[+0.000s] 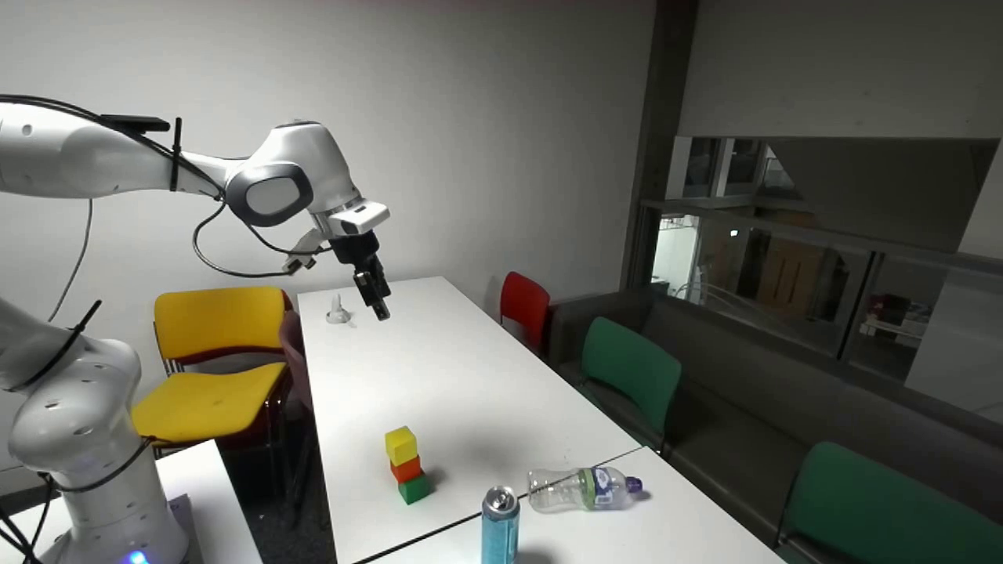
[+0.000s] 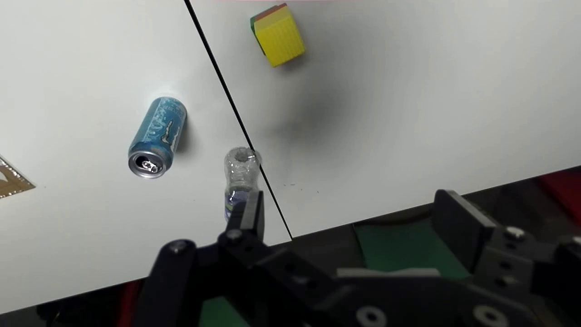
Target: Put the bottle on the built tower
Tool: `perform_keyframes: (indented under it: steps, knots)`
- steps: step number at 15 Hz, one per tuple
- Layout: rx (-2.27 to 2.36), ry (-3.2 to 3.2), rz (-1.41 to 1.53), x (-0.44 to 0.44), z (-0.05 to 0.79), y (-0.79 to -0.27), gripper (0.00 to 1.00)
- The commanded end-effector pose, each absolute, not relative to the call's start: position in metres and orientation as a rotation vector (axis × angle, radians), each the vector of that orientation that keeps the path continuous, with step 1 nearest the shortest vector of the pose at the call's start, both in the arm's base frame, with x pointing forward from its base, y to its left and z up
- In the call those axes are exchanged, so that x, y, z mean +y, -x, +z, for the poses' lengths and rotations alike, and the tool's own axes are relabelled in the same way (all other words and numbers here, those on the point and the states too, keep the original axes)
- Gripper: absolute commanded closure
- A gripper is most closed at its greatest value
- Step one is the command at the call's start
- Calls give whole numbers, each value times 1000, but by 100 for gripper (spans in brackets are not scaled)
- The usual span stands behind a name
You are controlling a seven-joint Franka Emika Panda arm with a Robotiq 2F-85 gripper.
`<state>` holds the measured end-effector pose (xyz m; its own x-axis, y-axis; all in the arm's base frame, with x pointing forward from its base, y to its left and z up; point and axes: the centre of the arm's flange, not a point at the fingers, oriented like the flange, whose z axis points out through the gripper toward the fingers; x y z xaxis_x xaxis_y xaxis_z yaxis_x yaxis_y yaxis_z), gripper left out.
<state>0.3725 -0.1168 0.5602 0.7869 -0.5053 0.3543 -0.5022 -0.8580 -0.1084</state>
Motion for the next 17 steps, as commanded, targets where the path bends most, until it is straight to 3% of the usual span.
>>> perform_keyframes:
  steps: [1,2,17]
  knots:
    - [778,2964,-751,-105,563,-341,0]
    - [816,2957,-653,-110,564,-361,0]
    - [804,2952,-690,-104,566,-348,0]
